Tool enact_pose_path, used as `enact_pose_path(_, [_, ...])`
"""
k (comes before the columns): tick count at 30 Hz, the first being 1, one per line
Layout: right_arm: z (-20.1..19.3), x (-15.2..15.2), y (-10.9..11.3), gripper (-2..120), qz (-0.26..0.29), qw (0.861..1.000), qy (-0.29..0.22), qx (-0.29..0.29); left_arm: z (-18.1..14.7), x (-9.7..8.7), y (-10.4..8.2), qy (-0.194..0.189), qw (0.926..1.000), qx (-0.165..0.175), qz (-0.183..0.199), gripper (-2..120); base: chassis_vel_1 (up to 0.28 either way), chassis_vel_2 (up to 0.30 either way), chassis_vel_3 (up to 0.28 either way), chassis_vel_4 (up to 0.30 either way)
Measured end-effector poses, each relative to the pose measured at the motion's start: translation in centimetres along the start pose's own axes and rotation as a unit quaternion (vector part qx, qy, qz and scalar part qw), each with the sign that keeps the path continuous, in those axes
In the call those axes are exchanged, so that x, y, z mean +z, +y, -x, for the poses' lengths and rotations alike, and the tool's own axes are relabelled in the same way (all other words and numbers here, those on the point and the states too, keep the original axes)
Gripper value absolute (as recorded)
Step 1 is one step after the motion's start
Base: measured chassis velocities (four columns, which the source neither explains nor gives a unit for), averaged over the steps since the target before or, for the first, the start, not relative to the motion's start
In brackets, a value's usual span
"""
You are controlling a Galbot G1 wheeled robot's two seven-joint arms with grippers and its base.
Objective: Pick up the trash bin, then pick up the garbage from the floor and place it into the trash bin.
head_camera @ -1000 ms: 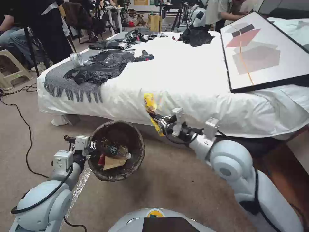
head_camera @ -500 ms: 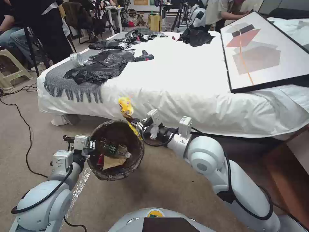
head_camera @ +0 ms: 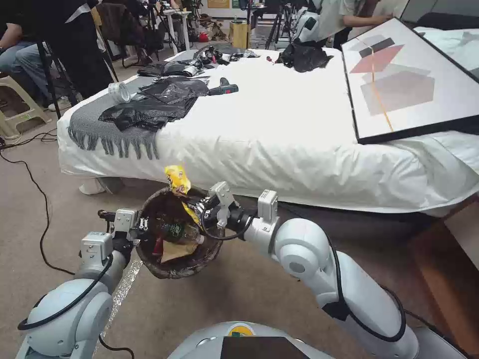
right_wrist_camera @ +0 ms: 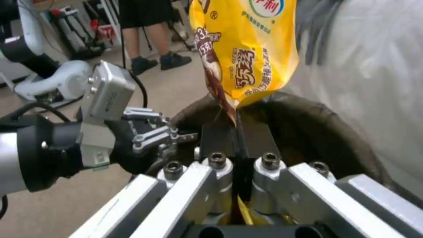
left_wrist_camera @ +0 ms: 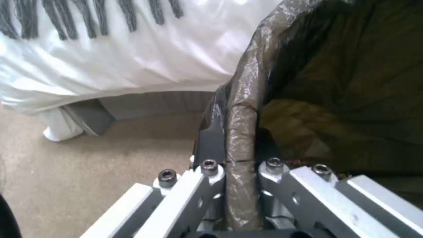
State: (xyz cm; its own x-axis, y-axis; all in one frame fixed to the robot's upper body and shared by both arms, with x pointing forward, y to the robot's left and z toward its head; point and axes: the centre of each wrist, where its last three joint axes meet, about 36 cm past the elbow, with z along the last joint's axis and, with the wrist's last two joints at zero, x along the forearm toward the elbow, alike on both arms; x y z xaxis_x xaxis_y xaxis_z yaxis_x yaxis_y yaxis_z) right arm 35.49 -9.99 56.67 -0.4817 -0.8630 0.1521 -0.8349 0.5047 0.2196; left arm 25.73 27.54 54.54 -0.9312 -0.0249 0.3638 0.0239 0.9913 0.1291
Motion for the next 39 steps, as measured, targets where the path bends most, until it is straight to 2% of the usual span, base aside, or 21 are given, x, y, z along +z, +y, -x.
enact_pose_path(10, [1.7, 1.0, 0.7, -1, 0.004, 1.000, 0.014, 0.005, 0.0, 0.0, 0.0, 0.000, 1.0000, -0.002, -0.003, 3, 0.000, 0.000, 0.000, 0.000])
enact_pose_path(13, [1.8, 0.9, 0.7, 11, 0.001, 1.000, 0.016, 0.008, 0.0, 0.0, 0.0, 0.000, 1.0000, -0.002, -0.003, 3, 0.000, 0.000, 0.000, 0.000])
enact_pose_path(14, [1.8, 0.9, 0.7, 11, 0.001, 1.000, 0.016, 0.008, 0.0, 0.0, 0.0, 0.000, 1.0000, -0.002, -0.003, 3, 0.000, 0.000, 0.000, 0.000])
enact_pose_path(18, [2.2, 1.0, 0.9, 30, 0.000, 1.000, 0.019, 0.009, 0.0, 0.0, 0.0, -0.001, 1.0000, -0.002, -0.005, 3, 0.000, 0.000, 0.000, 0.000])
enact_pose_path(19, [2.2, 1.0, 0.9, 30, 0.000, 1.000, 0.019, 0.009, 0.0, 0.0, 0.0, -0.001, 1.0000, -0.002, -0.005, 3, 0.000, 0.000, 0.000, 0.000])
enact_pose_path(22, [2.3, 1.1, 1.0, 43, -0.003, 1.000, 0.020, 0.013, 0.0, 0.0, 0.0, -0.001, 1.0000, -0.002, -0.005, 3, 0.000, 0.000, 0.000, 0.000])
enact_pose_path(23, [2.3, 1.1, 1.0, 43, -0.003, 1.000, 0.020, 0.013, 0.0, 0.0, 0.0, -0.001, 1.0000, -0.002, -0.005, 3, 0.000, 0.000, 0.000, 0.000])
enact_pose_path(27, [2.3, 1.1, 0.9, 64, -0.005, 1.000, 0.020, 0.015, 0.0, 0.0, 0.0, -0.001, 1.0000, -0.002, -0.005, 3, 0.000, 0.000, 0.000, 0.000])
enact_pose_path(28, [2.3, 1.1, 0.9, 64, -0.005, 1.000, 0.020, 0.015, 0.0, 0.0, 0.0, -0.001, 1.0000, -0.002, -0.005, 3, 0.000, 0.000, 0.000, 0.000])
enact_pose_path(36, [2.2, 1.1, 0.9, 94, -0.008, 1.000, 0.020, 0.019, 0.0, 0.0, -0.1, -0.001, 1.0000, 0.000, -0.004, 3, 0.000, 0.000, 0.000, 0.000])
enact_pose_path(39, [2.2, 1.1, 0.8, 99, -0.009, 1.000, 0.020, 0.021, 0.0, 0.0, -0.1, -0.001, 1.0000, 0.000, -0.004, 3, 0.000, 0.000, 0.000, 0.000])
